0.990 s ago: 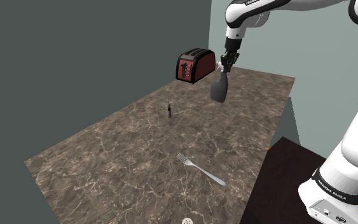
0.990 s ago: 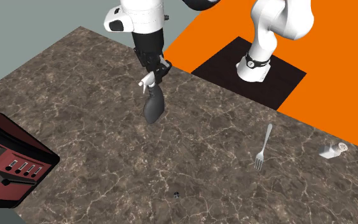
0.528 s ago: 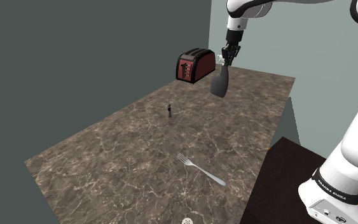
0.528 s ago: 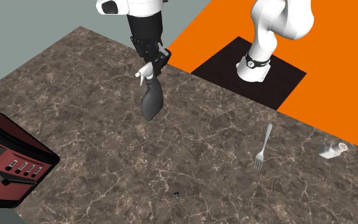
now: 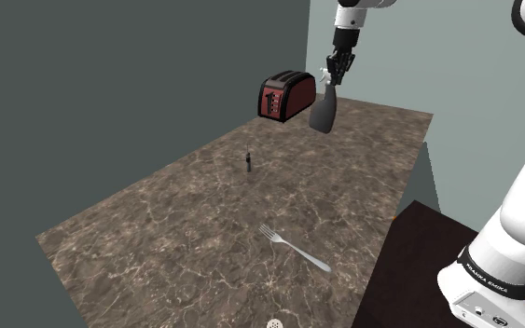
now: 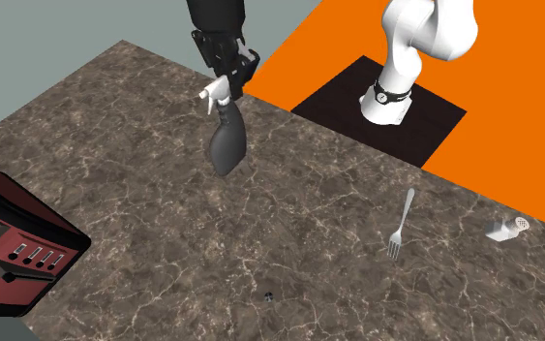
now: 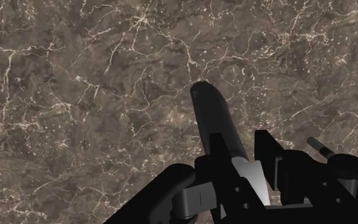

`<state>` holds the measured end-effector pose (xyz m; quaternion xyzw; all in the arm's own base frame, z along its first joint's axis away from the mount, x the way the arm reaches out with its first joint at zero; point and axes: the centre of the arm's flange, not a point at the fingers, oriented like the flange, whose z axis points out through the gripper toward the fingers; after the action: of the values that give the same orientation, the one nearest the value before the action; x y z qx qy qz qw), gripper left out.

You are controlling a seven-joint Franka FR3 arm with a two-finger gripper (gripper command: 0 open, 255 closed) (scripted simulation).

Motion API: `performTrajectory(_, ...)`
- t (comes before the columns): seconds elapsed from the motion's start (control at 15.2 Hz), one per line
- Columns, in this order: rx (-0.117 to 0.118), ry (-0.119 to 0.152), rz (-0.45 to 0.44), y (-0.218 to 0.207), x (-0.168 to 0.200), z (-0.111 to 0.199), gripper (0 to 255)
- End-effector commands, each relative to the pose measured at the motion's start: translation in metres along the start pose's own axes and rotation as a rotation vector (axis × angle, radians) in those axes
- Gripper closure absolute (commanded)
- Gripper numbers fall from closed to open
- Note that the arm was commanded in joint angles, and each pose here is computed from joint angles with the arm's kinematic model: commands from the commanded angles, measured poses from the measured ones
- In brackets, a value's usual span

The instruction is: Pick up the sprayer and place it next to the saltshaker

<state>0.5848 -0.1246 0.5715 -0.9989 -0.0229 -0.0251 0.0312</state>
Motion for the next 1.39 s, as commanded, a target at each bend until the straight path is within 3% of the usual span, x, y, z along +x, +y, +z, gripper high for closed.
performTrajectory(0.0, 0.000, 0.000, 0.000, 0.000, 0.000, -0.010, 255)
performTrajectory(1.32, 0.000, 0.000, 0.000, -0.007, 0.006, -0.115, 255)
